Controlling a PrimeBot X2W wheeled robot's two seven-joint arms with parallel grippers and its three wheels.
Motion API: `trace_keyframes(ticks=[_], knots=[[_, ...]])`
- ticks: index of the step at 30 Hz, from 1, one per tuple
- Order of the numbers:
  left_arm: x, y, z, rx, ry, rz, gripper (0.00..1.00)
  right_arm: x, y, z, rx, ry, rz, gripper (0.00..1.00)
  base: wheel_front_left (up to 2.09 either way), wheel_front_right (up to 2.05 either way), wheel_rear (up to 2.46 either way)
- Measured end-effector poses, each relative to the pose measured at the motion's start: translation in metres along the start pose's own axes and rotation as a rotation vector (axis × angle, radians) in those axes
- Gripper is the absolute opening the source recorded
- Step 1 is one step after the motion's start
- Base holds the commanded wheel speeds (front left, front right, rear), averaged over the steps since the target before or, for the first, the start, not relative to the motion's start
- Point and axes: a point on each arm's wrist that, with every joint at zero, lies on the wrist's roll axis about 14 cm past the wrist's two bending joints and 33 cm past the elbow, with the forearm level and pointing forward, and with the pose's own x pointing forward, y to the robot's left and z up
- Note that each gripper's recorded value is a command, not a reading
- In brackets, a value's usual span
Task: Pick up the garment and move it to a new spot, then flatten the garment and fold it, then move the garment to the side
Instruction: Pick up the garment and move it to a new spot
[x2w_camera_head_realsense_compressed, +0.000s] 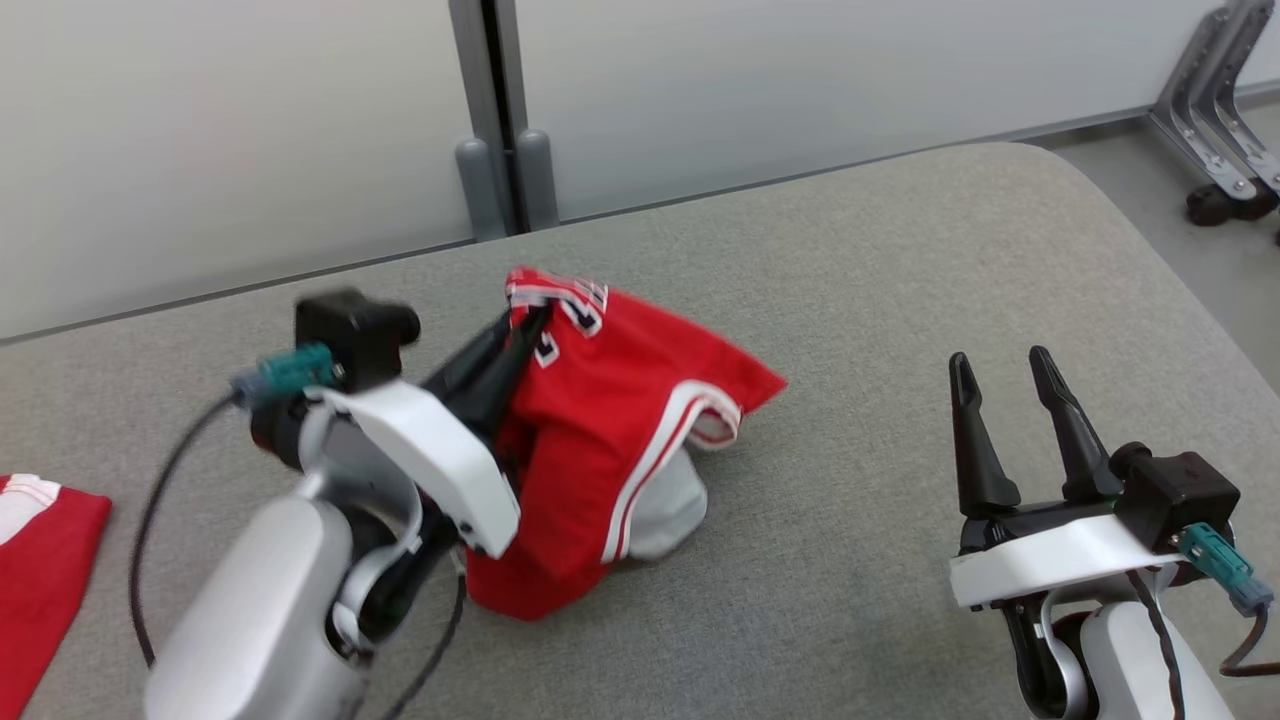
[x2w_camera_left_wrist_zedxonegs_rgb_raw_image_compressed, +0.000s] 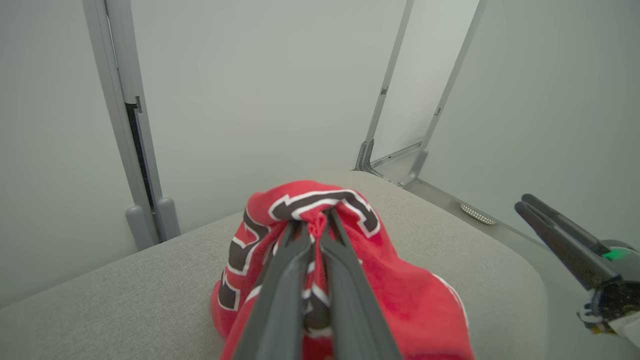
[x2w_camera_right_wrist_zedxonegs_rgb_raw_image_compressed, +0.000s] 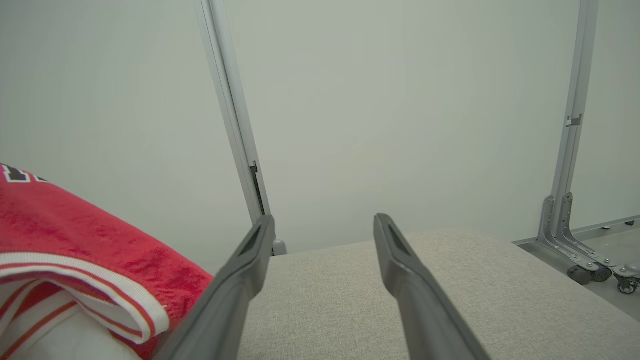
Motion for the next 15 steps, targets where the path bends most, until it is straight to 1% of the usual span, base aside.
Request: trace_keyframes(ticks=[2,3,4,6,7,8,9,10,11,12,13,15], knots=[[0.001,0.002,-0.027,-0.018,0.036,0.01,0.0,-0.002,-0.006,-0.002,-0.004,0.007,-0.017,1.0,0.0,0.0,0.0],[-0.001,0.004,-0.061,-0.035,0.1,0.019,0.0,-0.003,-0.01,-0.004,-0.007,0.015,-0.028,1.0,0.0,0.0,0.0],[-0.001,0.004,-0.061,-0.035,0.1,0.019,0.0,-0.003,-0.01,-0.004,-0.007,0.015,-0.028,1.0,0.0,0.0,0.0],[-0.004,0.006,-0.09,-0.061,0.154,0.032,0.0,-0.002,-0.011,-0.007,-0.008,0.023,-0.031,1.0,0.0,0.0,0.0],[-0.007,0.01,-0.11,-0.058,0.191,0.042,0.0,-0.001,-0.01,-0.009,-0.008,0.028,-0.028,1.0,0.0,0.0,0.0],[-0.008,0.01,-0.118,-0.064,0.199,0.047,0.0,0.0,-0.009,-0.01,-0.007,0.031,-0.025,1.0,0.0,0.0,0.0],[-0.009,0.009,-0.123,-0.071,0.203,0.047,0.12,0.001,-0.008,-0.012,-0.007,0.034,-0.021,1.0,0.0,0.0,0.0],[-0.01,0.008,-0.128,-0.079,0.209,0.047,0.4,0.002,-0.006,-0.013,-0.008,0.038,-0.015,1.0,0.0,0.0,0.0],[-0.01,0.007,-0.132,-0.084,0.213,0.049,0.4,0.003,-0.003,-0.014,-0.01,0.04,-0.007,1.0,0.0,0.0,0.0],[-0.01,0.007,-0.134,-0.085,0.214,0.051,0.87,0.005,0.0,-0.015,-0.009,0.042,0.002,1.0,0.0,0.0,0.0],[-0.01,0.008,-0.134,-0.087,0.209,0.054,1.0,0.006,0.002,-0.016,-0.007,0.045,0.01,1.0,0.0,0.0,0.0],[-0.011,0.012,-0.13,-0.079,0.186,0.066,1.0,0.007,0.008,-0.019,-0.004,0.051,0.027,1.0,0.0,0.0,0.0]])
